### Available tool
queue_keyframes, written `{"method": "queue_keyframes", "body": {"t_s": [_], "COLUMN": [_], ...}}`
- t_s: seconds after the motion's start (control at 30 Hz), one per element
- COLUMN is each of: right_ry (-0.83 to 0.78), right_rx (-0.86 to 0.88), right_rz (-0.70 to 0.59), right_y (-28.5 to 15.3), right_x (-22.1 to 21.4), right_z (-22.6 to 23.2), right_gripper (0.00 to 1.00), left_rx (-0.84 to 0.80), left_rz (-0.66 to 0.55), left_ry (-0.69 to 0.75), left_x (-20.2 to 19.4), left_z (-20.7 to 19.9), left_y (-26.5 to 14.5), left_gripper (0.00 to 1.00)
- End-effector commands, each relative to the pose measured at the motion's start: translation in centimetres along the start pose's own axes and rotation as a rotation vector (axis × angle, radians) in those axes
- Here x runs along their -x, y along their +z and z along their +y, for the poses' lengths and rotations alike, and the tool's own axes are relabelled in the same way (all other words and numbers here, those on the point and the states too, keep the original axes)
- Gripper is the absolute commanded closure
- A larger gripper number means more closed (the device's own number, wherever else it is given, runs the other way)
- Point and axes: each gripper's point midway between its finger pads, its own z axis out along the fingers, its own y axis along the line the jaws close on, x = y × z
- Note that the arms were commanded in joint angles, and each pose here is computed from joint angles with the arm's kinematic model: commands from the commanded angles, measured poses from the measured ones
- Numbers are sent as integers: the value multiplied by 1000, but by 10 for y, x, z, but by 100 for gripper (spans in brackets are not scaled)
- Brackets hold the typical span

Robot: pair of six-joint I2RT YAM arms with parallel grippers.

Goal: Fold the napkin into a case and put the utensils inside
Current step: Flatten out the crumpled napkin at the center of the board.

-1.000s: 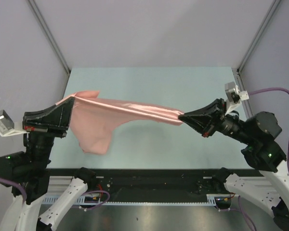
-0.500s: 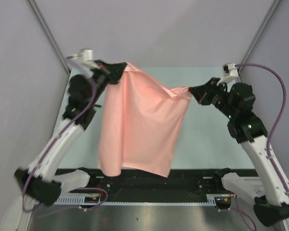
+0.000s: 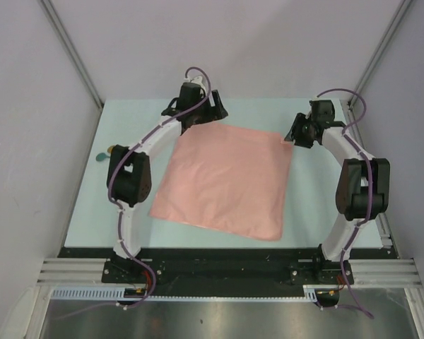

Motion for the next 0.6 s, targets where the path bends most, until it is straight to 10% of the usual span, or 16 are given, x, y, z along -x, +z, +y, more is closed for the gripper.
{"method": "queue_keyframes", "body": {"t_s": [0.0,0.27,0.57], "right_ry": [-138,-122,-31], "right_rx": [-322,-220,-133], "right_rz": [-163,-15,-3], "right_y": [-48,-76,-53], "right_x": [37,-73,-160], "right_z": [-22,2,-3], "right_gripper": [32,4,38], "left_rx": [99,377,519], "left_rz": [-79,4,153], "left_ry": [-34,-195,-247], "left_x": [34,-79,-184], "left_z": [-10,71,142], "left_y": [-81,-179,-237], "left_gripper": [11,14,32]}}
